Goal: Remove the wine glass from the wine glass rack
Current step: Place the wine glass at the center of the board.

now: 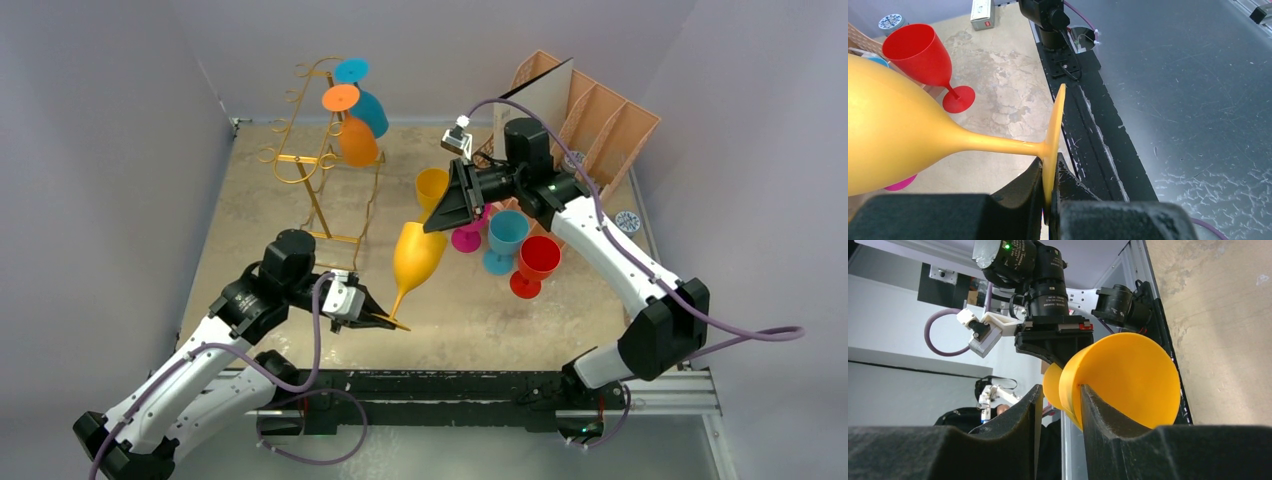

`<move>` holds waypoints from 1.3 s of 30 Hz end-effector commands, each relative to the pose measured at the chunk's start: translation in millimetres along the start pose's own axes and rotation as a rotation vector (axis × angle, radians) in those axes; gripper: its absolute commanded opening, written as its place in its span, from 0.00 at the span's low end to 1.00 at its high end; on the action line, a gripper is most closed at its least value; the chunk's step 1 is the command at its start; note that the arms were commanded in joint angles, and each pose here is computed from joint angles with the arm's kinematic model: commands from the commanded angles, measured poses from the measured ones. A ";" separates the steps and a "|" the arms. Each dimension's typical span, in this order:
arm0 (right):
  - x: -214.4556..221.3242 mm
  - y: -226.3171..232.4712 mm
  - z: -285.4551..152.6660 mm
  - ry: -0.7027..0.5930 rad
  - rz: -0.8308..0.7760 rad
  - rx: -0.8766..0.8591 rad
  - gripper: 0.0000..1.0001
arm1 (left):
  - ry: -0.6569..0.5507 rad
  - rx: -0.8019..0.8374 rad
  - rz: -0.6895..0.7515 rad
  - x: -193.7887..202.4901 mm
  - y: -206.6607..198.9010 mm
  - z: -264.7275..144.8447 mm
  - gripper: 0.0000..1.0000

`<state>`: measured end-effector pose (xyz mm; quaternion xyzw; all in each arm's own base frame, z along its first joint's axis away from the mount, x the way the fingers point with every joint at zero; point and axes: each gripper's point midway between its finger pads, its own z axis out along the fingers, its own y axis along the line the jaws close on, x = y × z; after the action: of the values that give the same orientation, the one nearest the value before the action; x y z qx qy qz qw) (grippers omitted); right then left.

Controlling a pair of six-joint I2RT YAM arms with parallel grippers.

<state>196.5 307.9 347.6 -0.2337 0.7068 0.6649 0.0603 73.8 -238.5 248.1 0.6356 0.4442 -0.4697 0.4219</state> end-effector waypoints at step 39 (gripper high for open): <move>39.1 32.0 -1.1 0.096 -0.161 -0.125 0.00 | -0.038 -0.008 0.061 -24.0 6.6 -1.8 0.30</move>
<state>161.8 299.0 357.7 -0.2961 0.6608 0.6877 0.0533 71.4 -240.7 251.6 0.6352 0.4399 -0.4824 0.4126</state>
